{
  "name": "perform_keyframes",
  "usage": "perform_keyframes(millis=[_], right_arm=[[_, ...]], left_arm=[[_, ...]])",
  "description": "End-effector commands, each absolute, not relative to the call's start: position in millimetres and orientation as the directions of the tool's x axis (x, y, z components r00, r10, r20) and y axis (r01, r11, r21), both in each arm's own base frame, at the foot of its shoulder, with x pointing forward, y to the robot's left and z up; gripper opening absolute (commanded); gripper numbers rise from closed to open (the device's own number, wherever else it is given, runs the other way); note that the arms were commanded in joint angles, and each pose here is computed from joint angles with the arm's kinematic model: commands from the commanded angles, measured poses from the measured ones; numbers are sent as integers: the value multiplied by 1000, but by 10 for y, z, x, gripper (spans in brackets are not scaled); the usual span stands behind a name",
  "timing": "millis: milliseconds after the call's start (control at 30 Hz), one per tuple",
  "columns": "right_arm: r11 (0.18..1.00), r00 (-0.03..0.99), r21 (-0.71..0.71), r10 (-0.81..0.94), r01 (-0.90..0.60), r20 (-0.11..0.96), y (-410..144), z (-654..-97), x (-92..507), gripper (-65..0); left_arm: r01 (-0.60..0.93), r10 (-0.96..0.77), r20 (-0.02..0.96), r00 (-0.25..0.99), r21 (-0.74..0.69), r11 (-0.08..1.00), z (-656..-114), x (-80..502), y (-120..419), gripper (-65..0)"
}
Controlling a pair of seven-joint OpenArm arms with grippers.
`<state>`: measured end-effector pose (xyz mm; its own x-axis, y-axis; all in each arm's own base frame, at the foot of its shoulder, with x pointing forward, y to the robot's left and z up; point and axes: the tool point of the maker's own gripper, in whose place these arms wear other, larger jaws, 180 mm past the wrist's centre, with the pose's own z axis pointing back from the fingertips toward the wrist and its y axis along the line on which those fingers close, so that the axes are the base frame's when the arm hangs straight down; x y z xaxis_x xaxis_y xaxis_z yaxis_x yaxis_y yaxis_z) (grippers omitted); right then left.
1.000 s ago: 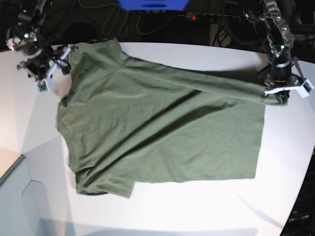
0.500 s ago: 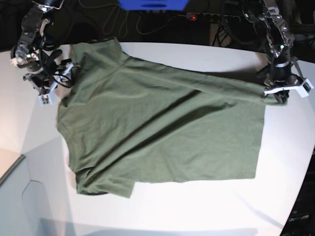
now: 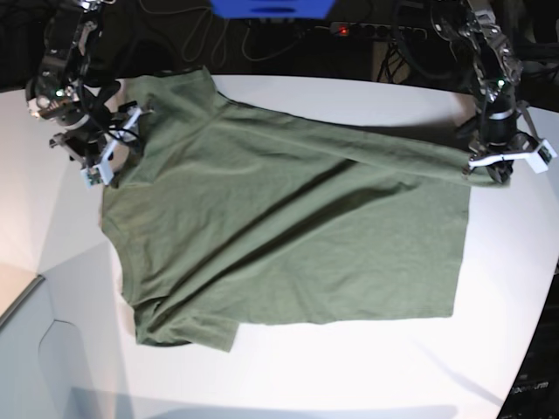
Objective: Layout the t-shirt on the table in an organized manner, then fold the t-shirt properly
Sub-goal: 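Drag the held shirt edges with both grippers to straighten the shirt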
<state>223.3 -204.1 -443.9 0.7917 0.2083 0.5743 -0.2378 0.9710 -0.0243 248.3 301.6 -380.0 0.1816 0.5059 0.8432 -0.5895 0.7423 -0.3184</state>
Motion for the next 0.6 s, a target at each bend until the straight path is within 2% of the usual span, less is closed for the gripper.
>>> perform_keyframes(millis=[0,367,467,567], right_arm=[[966,766,-21,216,-257,605,-2010,-4369,2335,-309],[970,802,30,183,-243,568,-1985,-4581,2310,-319],[970,805,31,184,-243,564,-1986,-4591,2285,-401],[969,810,25,189,-244,555,-2009,-4595,2264,-566]], left_arm=[[-577,480,866,142,-322,751,-3656,2541,3056,-649],[-578,481,865,142,-322,750,-3657,2539,3058,-649],[-578,481,866,140,-323,750,-3653,2545,3058,-649],[-578,481,866,140,-323,750,-3653,2545,3058,-649]])
